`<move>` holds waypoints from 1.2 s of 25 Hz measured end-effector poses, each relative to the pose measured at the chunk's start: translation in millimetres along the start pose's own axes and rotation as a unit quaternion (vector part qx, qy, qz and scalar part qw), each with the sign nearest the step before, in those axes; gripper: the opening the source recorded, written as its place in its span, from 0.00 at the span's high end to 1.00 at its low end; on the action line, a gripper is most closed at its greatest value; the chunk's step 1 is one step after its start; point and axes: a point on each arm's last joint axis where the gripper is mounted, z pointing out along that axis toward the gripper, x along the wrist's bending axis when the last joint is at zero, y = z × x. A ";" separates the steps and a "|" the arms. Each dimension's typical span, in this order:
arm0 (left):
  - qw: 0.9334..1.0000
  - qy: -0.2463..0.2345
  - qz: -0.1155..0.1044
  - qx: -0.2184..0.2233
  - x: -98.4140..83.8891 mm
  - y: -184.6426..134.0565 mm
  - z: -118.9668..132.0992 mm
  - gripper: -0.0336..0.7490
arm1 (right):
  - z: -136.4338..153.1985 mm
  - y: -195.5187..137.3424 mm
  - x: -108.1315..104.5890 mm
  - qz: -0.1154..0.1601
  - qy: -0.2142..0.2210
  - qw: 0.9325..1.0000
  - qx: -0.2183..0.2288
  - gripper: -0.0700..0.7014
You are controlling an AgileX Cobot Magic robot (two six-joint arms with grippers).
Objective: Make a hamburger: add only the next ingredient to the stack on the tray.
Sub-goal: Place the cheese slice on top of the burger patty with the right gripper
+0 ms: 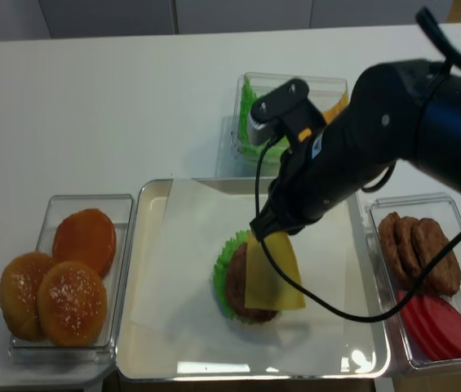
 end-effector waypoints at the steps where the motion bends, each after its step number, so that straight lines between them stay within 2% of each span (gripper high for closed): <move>1: 1.000 0.000 0.000 0.000 0.0 0.0 0.0 0.41 | 3.1 -0.3 -0.7 0.001 0.000 1.000 0.004 0.86; 9: 1.000 0.000 0.000 0.000 0.0 0.0 0.0 0.41 | 7.1 -0.3 -3.2 -0.005 -0.008 1.000 0.007 0.86; 12: 1.000 0.000 0.000 0.000 0.0 0.0 0.0 0.41 | 7.1 -0.5 -3.9 -0.009 -0.011 1.000 0.008 0.82; 14: 1.000 0.000 0.000 0.000 0.0 0.0 0.0 0.41 | 7.1 -0.5 -4.0 -0.010 -0.012 1.000 0.008 0.73; 19: 1.000 0.000 0.000 0.000 0.0 0.0 0.0 0.41 | 7.1 -0.5 -4.5 0.002 -0.014 1.000 0.008 0.33; 22: 1.000 0.000 0.000 0.000 0.0 0.0 0.0 0.41 | 7.1 -0.7 -5.3 0.003 -0.019 1.000 0.009 0.15; 25: 1.000 0.000 0.000 0.000 0.0 0.0 0.0 0.41 | 7.0 -1.0 -5.8 0.002 -0.022 1.000 0.011 0.08; 28: 1.000 0.000 0.000 0.000 0.0 0.0 0.0 0.41 | -0.2 -0.8 -5.4 0.004 -0.030 1.000 0.004 0.06; 30: 1.000 0.000 0.000 0.000 0.0 0.0 0.0 0.41 | -15.2 -0.4 -4.9 0.005 -0.048 0.999 -0.013 0.06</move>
